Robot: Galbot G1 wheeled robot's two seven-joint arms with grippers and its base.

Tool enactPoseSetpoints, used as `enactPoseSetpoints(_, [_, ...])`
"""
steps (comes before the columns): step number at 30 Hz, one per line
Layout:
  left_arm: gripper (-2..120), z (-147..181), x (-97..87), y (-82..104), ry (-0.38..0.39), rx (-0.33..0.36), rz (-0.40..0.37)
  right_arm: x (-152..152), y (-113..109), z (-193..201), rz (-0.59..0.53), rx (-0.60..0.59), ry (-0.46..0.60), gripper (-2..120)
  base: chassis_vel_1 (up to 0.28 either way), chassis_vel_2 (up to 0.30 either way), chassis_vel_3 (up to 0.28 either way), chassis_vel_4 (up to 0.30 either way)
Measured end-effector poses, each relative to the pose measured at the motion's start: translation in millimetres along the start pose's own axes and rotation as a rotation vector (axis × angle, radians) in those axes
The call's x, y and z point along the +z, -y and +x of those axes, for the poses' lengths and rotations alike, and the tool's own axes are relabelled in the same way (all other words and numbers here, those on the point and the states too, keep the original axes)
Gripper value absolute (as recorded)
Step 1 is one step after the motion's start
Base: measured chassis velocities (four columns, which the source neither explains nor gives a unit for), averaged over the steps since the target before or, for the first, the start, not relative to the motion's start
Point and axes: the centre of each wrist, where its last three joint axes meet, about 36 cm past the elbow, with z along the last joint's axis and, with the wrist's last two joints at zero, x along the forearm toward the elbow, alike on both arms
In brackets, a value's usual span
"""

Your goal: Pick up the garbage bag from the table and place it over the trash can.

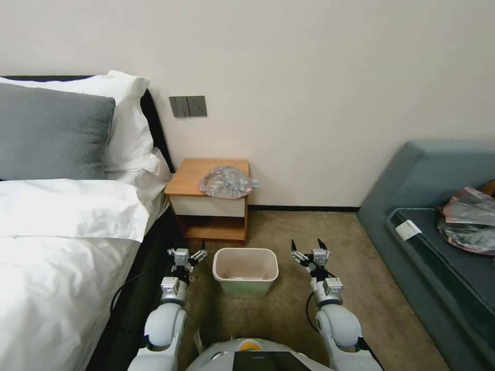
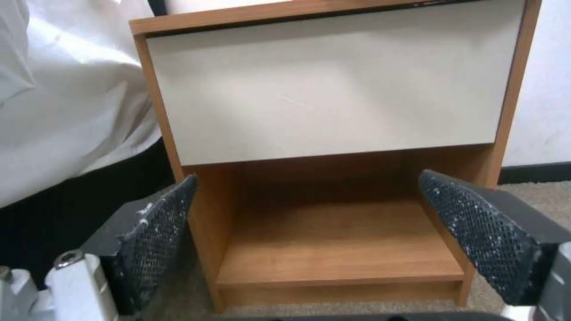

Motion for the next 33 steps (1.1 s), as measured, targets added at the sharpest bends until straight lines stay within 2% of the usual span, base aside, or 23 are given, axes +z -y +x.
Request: enactPoseSetpoints(33, [96, 0.0, 0.0, 0.0, 0.000, 0.000, 0.000, 0.0, 0.0, 0.0, 0.000, 0.000, 0.000, 100, 0.000, 0.000, 0.000, 0.000])
